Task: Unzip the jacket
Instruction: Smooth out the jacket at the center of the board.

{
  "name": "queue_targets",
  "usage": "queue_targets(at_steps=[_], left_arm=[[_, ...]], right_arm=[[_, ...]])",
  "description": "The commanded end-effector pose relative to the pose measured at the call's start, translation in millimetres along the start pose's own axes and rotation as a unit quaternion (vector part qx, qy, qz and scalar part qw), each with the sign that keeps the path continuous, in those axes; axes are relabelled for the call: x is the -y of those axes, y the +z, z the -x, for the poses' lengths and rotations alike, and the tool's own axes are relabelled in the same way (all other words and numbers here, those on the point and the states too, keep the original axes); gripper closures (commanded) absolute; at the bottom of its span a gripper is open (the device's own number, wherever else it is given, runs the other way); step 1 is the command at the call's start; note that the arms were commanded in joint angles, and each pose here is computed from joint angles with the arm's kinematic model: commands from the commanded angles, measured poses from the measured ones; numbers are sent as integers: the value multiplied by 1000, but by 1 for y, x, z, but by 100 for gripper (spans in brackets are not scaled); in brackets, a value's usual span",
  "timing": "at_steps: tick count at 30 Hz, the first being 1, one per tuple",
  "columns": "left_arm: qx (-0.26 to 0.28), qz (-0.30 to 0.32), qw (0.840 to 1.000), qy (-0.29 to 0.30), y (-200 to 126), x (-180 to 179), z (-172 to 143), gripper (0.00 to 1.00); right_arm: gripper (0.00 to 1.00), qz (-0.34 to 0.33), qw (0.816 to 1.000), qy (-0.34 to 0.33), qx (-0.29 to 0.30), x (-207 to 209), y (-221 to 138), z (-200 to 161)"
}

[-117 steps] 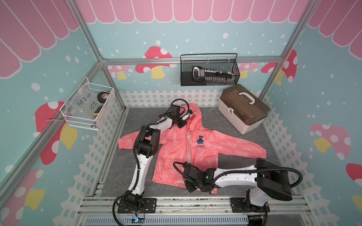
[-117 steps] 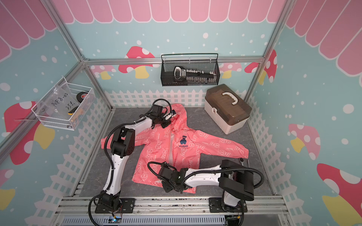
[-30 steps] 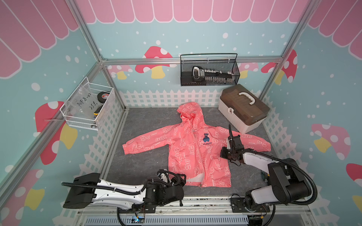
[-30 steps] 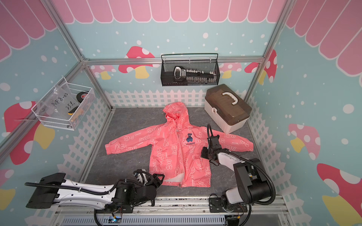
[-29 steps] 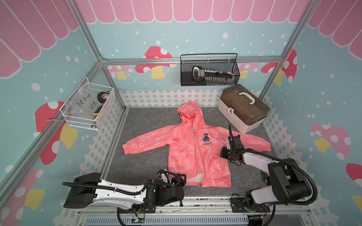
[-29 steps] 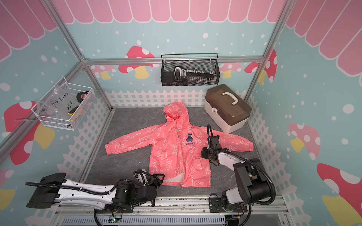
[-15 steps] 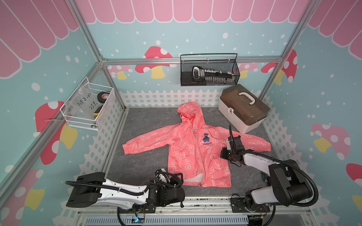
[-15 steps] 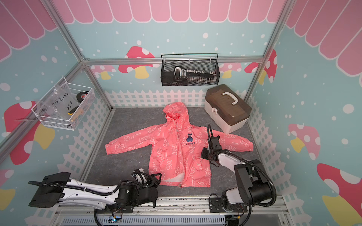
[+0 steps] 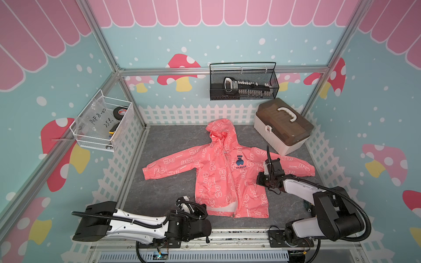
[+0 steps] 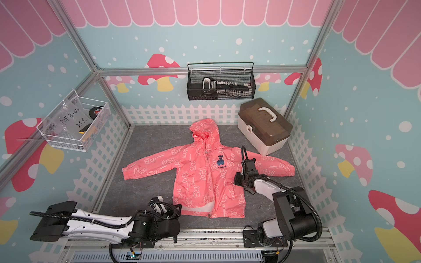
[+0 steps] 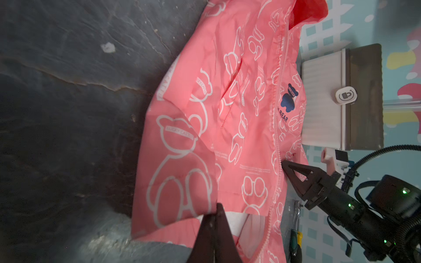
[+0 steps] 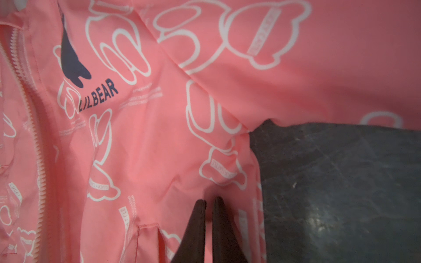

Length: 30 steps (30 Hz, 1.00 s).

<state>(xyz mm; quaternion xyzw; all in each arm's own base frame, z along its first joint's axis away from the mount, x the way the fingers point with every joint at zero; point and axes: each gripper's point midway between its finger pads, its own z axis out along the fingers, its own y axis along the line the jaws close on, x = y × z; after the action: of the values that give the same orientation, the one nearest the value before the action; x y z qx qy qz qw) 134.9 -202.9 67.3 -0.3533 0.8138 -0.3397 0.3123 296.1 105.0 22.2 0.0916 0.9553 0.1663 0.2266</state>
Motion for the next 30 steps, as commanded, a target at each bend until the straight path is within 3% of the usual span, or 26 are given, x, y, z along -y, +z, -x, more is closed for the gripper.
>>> queue_targets(at_steps=[1, 9, 12, 16, 20, 25, 30], left_arm=[[44, 6, 990, -134, -9, -13, 23, 100], [42, -61, 977, -199, -28, -5, 25, 100], [30, -87, 974, -207, -36, 11, 25, 73], [13, -101, 973, -208, -46, 24, 28, 63], [-9, -112, 974, -197, -59, 39, 32, 61], [-3, -142, 976, -162, -73, 57, 48, 70], [35, -124, 987, -97, -79, 56, 71, 62]], right_arm=[[90, -8, 1000, -3, -9, 6, -3, -8], [90, -13, 1000, -10, -9, 6, -5, -6], [89, -11, 1000, -15, -10, 5, -6, -5], [85, -3, 1000, -23, -16, 0, -8, -4], [74, 2, 999, -34, -19, -3, -13, -3], [65, 44, 997, -63, -32, -23, -22, -4], [43, 108, 977, -167, -73, -76, -49, -25]])
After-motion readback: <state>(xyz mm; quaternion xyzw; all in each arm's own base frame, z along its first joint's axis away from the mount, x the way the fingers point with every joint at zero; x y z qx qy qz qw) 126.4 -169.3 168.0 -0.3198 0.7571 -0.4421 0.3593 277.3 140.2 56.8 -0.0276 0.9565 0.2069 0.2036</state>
